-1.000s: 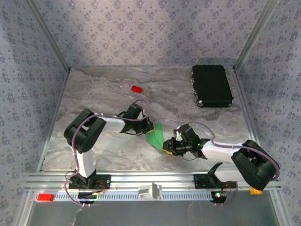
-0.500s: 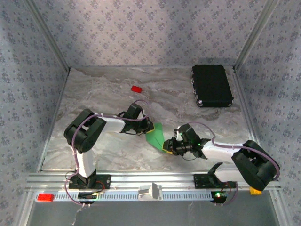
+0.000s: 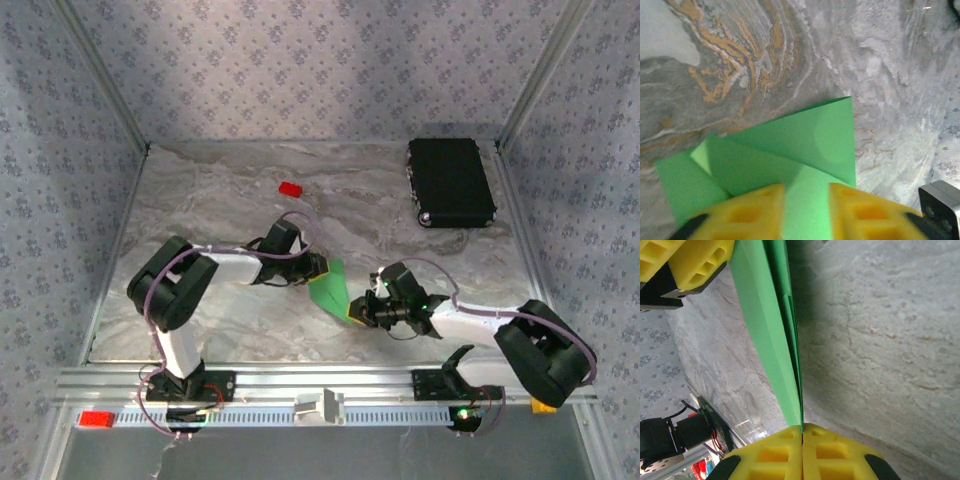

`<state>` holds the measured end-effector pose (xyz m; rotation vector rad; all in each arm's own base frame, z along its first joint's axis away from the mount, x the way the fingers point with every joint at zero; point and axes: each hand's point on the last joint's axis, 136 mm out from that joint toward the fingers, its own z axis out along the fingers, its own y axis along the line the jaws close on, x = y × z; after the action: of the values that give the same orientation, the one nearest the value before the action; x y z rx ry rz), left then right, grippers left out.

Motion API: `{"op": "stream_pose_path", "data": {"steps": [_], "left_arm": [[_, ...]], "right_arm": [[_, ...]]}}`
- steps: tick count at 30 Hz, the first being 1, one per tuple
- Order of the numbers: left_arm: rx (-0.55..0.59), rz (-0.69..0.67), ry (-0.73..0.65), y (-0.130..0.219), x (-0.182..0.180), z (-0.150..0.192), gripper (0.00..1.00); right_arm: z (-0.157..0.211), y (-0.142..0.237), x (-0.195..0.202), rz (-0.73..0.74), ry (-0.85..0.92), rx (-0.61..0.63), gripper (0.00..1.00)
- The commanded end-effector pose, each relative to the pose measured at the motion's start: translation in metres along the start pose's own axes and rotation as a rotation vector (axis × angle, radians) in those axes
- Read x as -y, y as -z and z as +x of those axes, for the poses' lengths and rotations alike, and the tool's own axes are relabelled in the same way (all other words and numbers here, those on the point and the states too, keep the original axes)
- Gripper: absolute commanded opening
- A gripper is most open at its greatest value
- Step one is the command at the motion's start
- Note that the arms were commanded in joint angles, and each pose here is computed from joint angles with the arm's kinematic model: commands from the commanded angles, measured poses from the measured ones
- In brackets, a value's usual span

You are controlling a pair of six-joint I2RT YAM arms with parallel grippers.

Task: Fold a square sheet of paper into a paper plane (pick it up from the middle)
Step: Turn over the paper at the center of the table.

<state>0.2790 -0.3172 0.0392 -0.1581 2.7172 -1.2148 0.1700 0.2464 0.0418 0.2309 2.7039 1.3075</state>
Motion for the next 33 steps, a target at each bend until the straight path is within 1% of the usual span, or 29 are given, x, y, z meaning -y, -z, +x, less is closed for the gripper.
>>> {"op": "stream_pose_path", "data": {"steps": [1, 4, 6, 11, 14, 16, 19, 24, 26, 28, 30, 32, 33], "left_arm": [[0.05, 0.019, -0.066, 0.02, 0.023, -0.009, 0.4], [0.065, 0.047, -0.093, 0.032, 0.038, -0.01, 0.49], [0.089, 0.057, -0.106, 0.041, 0.045, -0.012, 0.51], [0.154, 0.02, -0.148, 0.064, 0.047, -0.015, 0.52], [0.207, -0.022, -0.167, 0.078, 0.041, -0.016, 0.5], [0.248, -0.042, -0.17, 0.089, 0.036, -0.017, 0.5], [0.316, -0.071, -0.172, 0.104, 0.03, -0.019, 0.47], [0.418, -0.134, -0.164, 0.129, 0.019, -0.024, 0.47], [0.451, -0.164, -0.154, 0.138, 0.014, -0.026, 0.46], [0.479, -0.19, -0.144, 0.145, 0.009, -0.027, 0.45], [0.507, -0.211, -0.126, 0.153, 0.003, -0.029, 0.45], [0.533, -0.229, -0.11, 0.159, -0.003, -0.029, 0.45], [0.546, -0.241, -0.097, 0.162, -0.008, -0.03, 0.45]], "right_arm": [[-0.003, 0.007, -0.002, 0.009, 0.043, 0.026, 0.07], [-0.005, 0.015, -0.005, 0.047, 0.091, 0.037, 0.07], [-0.009, 0.024, -0.005, 0.095, 0.128, 0.059, 0.07], [-0.029, 0.059, -0.002, 0.271, 0.238, 0.189, 0.06], [-0.04, 0.079, -0.006, 0.346, 0.295, 0.27, 0.06], [-0.046, 0.091, -0.01, 0.411, 0.343, 0.302, 0.06], [-0.053, 0.111, -0.008, 0.606, 0.439, 0.341, 0.07], [-0.067, 0.148, -0.007, 1.032, 0.63, 0.434, 0.05], [-0.071, 0.162, -0.007, 1.203, 0.66, 0.466, 0.04], [-0.071, 0.162, -0.007, 1.33, 0.676, 0.438, 0.03], [-0.07, 0.15, -0.009, 1.395, 0.719, 0.401, 0.02], [-0.066, 0.126, -0.009, 1.418, 0.785, 0.343, 0.02], [-0.061, 0.109, -0.008, 1.403, 0.822, 0.293, 0.02]]}}
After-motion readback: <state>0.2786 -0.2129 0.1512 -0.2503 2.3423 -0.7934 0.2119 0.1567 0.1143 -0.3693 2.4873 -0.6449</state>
